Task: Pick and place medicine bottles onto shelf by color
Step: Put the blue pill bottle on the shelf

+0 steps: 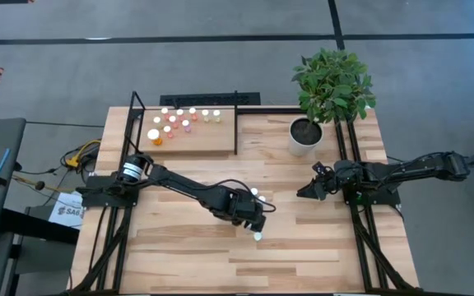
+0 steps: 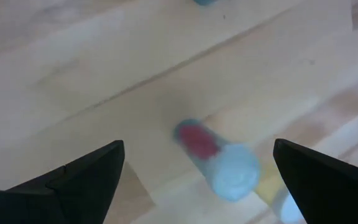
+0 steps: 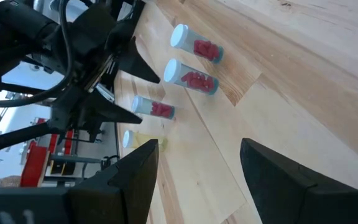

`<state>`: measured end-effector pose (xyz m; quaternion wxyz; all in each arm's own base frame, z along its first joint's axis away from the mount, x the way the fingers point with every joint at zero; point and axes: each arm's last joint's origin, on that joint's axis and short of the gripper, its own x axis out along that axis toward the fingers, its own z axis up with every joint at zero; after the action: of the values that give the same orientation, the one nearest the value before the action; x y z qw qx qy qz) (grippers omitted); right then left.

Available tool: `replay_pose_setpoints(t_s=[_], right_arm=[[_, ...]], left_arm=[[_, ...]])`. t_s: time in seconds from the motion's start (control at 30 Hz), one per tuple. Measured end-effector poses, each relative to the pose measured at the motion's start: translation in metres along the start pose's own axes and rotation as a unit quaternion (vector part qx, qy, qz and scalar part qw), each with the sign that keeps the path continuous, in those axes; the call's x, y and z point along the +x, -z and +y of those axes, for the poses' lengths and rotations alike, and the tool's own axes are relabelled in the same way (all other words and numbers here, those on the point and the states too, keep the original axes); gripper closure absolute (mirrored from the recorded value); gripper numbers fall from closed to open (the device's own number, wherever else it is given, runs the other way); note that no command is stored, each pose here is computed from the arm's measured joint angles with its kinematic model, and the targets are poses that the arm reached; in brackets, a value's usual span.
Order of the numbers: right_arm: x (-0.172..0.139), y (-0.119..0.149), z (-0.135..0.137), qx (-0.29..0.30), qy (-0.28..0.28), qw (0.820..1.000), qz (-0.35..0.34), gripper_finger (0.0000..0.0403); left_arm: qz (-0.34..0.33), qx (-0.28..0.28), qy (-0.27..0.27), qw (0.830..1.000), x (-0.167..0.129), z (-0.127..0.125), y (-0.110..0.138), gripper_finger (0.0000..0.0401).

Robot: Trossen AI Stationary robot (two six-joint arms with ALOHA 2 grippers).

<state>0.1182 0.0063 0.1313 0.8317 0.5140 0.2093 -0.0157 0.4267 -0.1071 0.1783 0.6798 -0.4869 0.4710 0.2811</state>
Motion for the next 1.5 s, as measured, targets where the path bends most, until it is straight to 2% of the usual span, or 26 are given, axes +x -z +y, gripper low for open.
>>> replay_pose_setpoints(t_s=[0.23, 0.37, 1.0, 1.5], right_arm=[[0.0, -0.0001, 0.0001, 0.0, 0.0, 1.0, 0.0, 0.0153], [0.0, 0.0, 0.0001, 0.0, 0.0, 1.0, 0.0, 0.0153], [0.0, 0.0, 0.0, 0.0, 0.0, 1.0, 0.0, 0.0153], [0.0, 0.0, -0.0001, 0.0, 0.0, 1.0, 0.0, 0.0153]], left_arm=[[-0.007, -0.017, -0.003, 1.0, 0.0, 0.0005, -0.0007, 0.0004], [-0.007, -0.026, -0.003, 1.0, 0.0, 0.0005, -0.0007, 0.0017], [0.006, -0.026, -0.012, 1.0, 0.0, 0.0024, 0.0006, 0.0189], [0.009, -0.025, -0.032, 0.999, -0.0005, 0.0064, 0.0013, 0.0289]])
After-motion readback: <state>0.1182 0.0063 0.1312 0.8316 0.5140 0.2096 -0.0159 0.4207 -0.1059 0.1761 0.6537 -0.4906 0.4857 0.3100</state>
